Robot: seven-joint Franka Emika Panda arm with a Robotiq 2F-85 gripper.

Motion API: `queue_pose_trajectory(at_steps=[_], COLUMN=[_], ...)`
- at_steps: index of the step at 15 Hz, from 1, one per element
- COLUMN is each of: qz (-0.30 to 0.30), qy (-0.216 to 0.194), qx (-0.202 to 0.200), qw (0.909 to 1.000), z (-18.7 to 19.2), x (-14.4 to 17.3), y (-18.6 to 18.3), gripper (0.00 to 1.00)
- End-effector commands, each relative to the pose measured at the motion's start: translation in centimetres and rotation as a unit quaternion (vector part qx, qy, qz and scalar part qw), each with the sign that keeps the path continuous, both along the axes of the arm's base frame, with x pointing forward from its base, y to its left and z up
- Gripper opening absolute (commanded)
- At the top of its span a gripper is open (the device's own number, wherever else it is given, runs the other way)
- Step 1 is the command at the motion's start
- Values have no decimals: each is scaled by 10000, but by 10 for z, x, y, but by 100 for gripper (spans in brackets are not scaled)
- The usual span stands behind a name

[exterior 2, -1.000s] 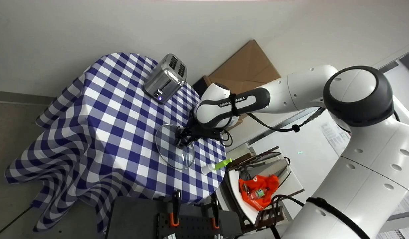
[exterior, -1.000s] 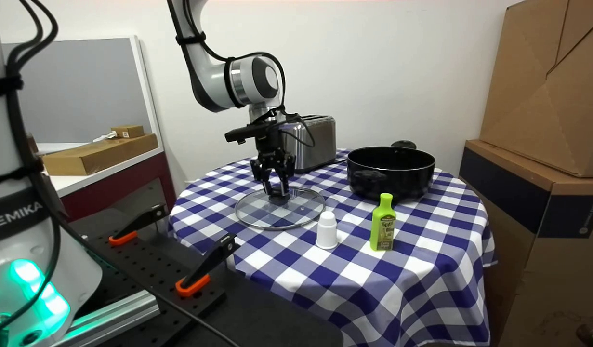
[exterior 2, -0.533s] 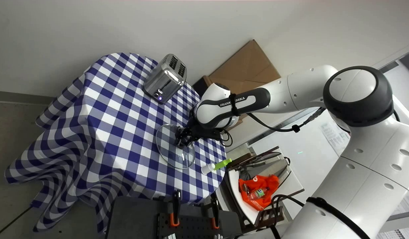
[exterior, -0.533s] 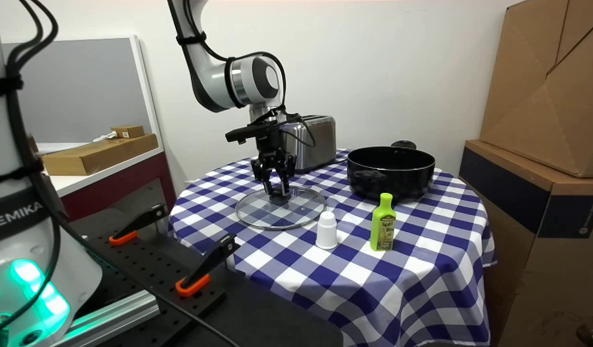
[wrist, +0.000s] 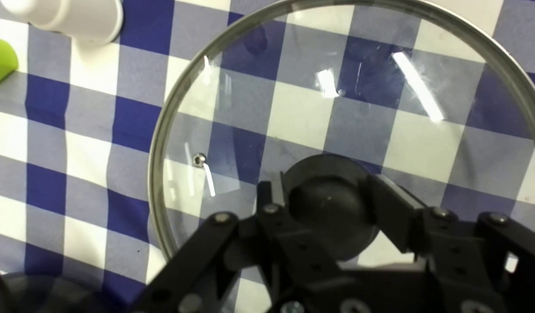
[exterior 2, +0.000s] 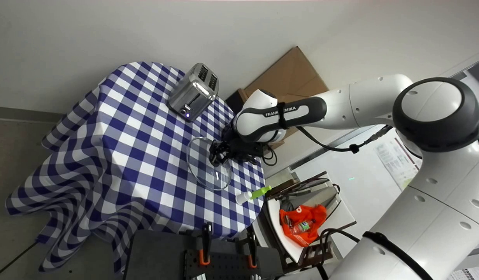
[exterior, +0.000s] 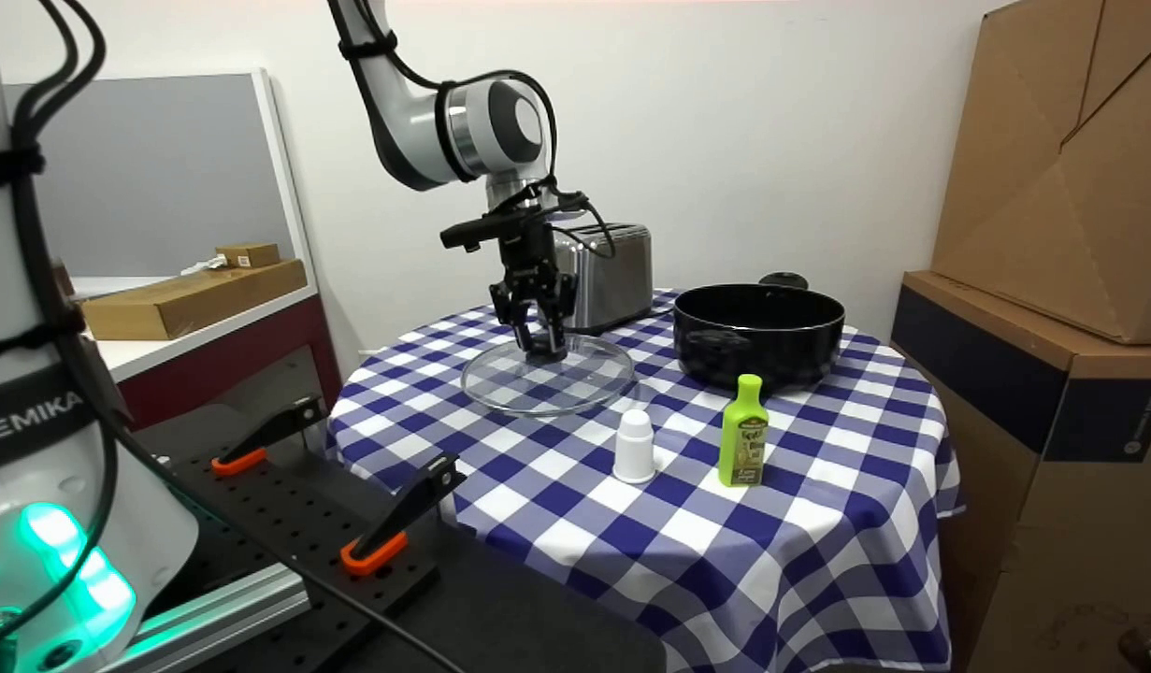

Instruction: Put the lid on the pot

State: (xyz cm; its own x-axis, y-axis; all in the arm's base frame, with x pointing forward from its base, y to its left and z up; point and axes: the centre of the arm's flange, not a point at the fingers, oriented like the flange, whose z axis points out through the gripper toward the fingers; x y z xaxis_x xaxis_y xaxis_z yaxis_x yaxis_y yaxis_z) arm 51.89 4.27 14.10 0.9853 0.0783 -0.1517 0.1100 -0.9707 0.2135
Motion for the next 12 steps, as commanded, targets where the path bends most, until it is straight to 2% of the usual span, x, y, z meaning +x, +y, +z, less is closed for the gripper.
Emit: queue_pose_trajectory(at_steps=[1,5,12], qz=[49,12,-213], qy=[290,662,510], qx=[136,28,-276], qw=[9995,9978,9981], z=[48,99,210], x=[11,29,111], y=[2,0,-49], gripper=[24,24,24])
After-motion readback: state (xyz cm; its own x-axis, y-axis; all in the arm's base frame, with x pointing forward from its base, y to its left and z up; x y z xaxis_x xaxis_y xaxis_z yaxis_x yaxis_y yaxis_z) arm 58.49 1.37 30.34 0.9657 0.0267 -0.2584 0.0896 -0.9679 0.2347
